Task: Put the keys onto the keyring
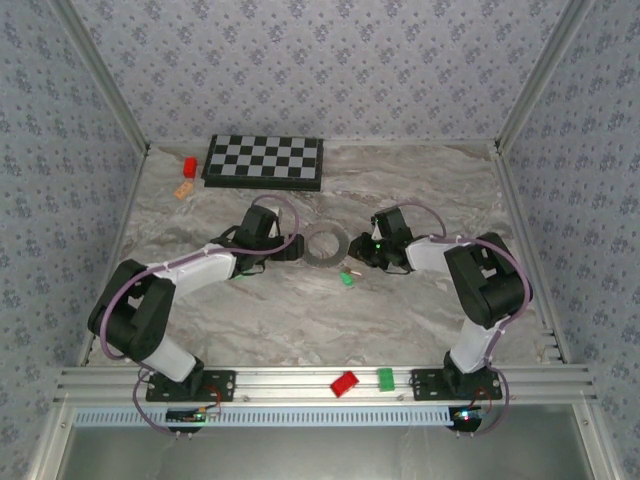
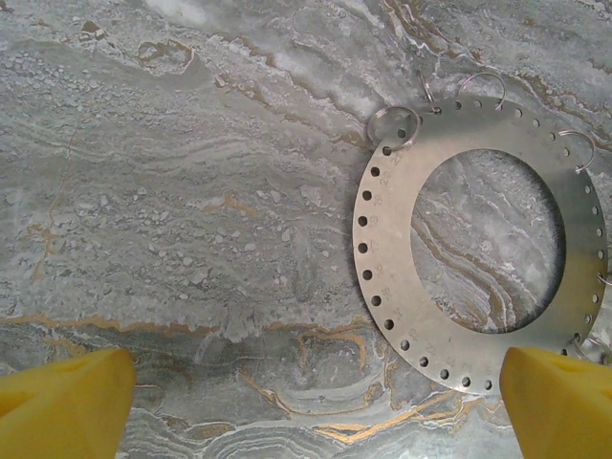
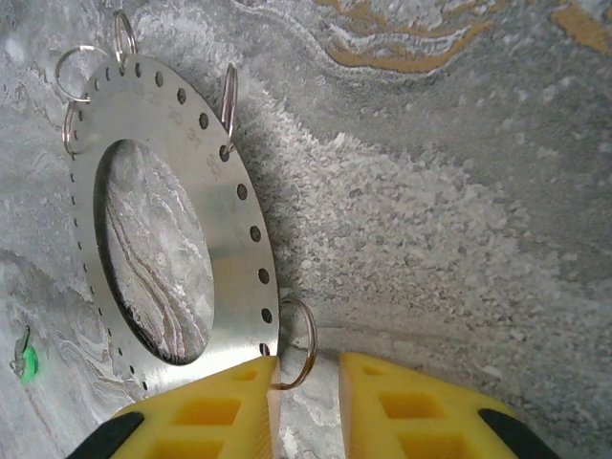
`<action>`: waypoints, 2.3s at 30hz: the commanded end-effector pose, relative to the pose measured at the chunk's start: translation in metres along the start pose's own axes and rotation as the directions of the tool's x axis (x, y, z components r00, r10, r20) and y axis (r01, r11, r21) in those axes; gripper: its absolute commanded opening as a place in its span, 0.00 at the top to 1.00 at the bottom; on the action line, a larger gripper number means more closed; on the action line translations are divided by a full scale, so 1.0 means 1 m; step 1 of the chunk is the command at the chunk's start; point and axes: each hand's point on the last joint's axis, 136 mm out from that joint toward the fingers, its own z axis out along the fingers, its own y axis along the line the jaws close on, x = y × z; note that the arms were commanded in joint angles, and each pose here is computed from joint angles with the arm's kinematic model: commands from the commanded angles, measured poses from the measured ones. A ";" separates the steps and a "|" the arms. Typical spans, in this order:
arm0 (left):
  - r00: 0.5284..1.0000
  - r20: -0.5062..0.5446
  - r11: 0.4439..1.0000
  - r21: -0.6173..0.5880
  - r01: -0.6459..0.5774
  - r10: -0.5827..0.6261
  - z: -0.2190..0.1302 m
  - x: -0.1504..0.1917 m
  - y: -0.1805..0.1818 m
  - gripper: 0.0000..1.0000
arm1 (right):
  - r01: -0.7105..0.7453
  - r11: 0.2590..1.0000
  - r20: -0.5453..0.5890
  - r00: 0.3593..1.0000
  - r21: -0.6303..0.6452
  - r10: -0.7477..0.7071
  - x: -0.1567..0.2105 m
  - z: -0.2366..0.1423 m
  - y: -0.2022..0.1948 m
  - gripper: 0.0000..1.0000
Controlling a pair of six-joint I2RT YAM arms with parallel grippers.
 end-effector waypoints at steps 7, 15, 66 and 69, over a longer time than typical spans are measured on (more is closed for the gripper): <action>0.999 0.033 1.000 0.009 -0.017 0.017 -0.010 -0.010 -0.006 0.03 | -0.022 0.999 -0.002 1.000 -0.034 0.022 -0.004 0.011 0.006 0.74; 1.000 0.027 1.000 0.005 -0.014 0.014 -0.010 -0.007 -0.005 0.03 | -0.020 0.999 -0.002 1.000 -0.035 0.020 -0.006 0.015 0.006 0.76; 0.869 0.493 0.924 0.309 -0.226 0.048 -0.142 -0.136 -0.099 0.06 | 0.805 0.567 0.585 0.379 0.174 -0.717 -0.056 -0.192 0.159 1.00; 0.859 0.507 0.896 0.347 -0.276 0.069 -0.150 -0.136 -0.110 0.05 | 0.837 0.535 0.609 0.367 0.114 -0.703 -0.051 -0.195 0.168 1.00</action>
